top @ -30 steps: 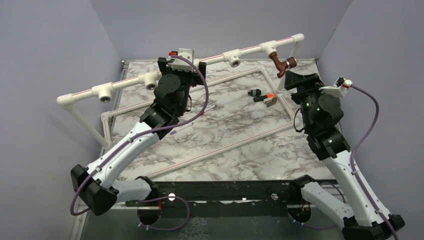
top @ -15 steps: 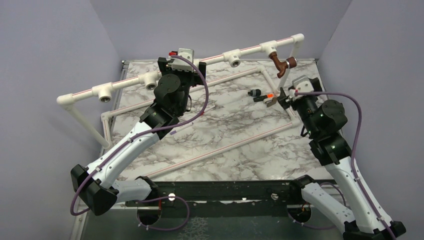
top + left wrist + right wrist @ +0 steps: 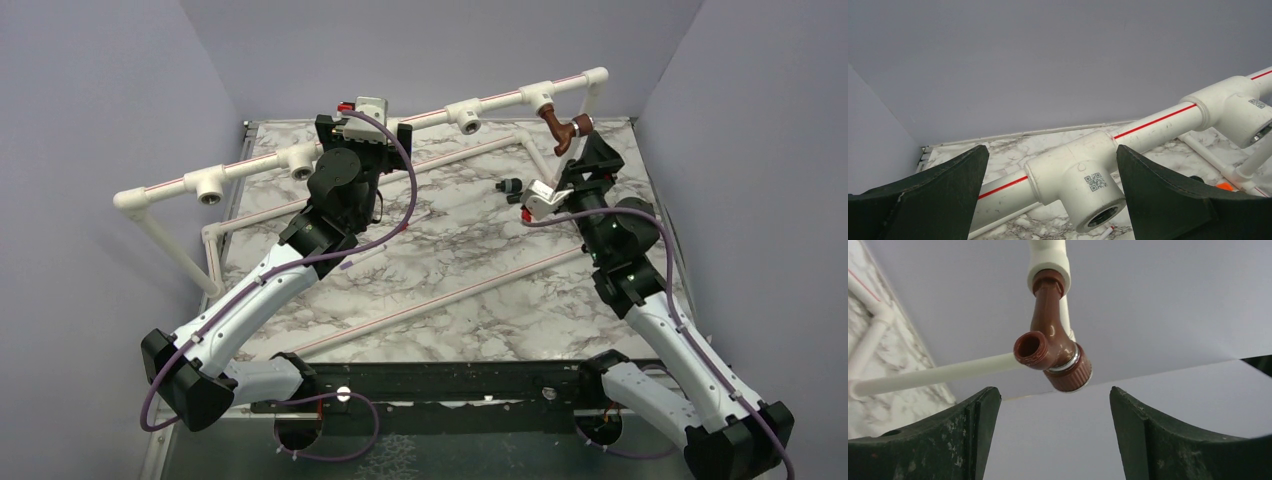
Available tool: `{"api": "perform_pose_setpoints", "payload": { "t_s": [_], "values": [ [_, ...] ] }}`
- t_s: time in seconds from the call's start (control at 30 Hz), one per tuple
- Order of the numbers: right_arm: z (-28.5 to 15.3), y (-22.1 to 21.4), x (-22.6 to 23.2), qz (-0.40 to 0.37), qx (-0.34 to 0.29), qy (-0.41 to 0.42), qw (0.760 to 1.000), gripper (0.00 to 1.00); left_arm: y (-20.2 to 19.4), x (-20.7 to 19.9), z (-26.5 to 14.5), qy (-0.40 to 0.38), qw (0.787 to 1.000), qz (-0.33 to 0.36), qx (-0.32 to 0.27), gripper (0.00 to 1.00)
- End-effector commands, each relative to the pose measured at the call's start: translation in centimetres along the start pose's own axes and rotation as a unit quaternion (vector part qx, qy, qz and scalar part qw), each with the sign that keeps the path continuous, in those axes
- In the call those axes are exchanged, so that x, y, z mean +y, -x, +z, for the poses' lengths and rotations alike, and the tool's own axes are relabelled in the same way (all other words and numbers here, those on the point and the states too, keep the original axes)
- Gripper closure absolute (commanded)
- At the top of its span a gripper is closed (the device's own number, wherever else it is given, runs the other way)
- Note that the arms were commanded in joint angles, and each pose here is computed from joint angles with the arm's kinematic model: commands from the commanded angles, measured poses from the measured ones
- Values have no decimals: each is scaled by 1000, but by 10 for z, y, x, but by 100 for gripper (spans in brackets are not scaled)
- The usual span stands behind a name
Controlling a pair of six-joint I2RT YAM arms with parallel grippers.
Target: Install the water faucets
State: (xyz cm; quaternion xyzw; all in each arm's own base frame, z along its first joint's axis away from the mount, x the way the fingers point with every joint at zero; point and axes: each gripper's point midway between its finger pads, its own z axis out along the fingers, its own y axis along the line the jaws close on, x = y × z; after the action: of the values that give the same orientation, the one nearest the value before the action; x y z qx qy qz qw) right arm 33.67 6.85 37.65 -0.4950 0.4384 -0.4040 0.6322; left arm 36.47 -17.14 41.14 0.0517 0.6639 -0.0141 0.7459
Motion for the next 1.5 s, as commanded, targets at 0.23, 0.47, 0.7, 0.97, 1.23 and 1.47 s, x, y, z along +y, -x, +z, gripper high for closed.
{"api": "perform_pose_setpoints", "payload": {
  "t_s": [0.23,0.47,0.7,0.97,1.23,1.47],
  "values": [
    [18,16,-52,-150,-4,-97,984,17,-53,10,-3,18,995,57,79,1],
    [32,16,-42,-151,-1,-92,984,28,-53,10,-3,20,995,58,79,1],
    [43,15,-36,-145,3,-94,985,39,-53,10,-3,19,995,58,79,1],
    [46,12,-36,-87,6,-113,990,82,-56,9,-2,19,995,60,82,1],
    [38,19,-39,149,-38,-139,978,99,-58,8,-2,18,994,61,84,1],
    [38,44,-53,417,-100,-118,896,99,-58,7,-1,17,994,61,84,1]
  ]
}}
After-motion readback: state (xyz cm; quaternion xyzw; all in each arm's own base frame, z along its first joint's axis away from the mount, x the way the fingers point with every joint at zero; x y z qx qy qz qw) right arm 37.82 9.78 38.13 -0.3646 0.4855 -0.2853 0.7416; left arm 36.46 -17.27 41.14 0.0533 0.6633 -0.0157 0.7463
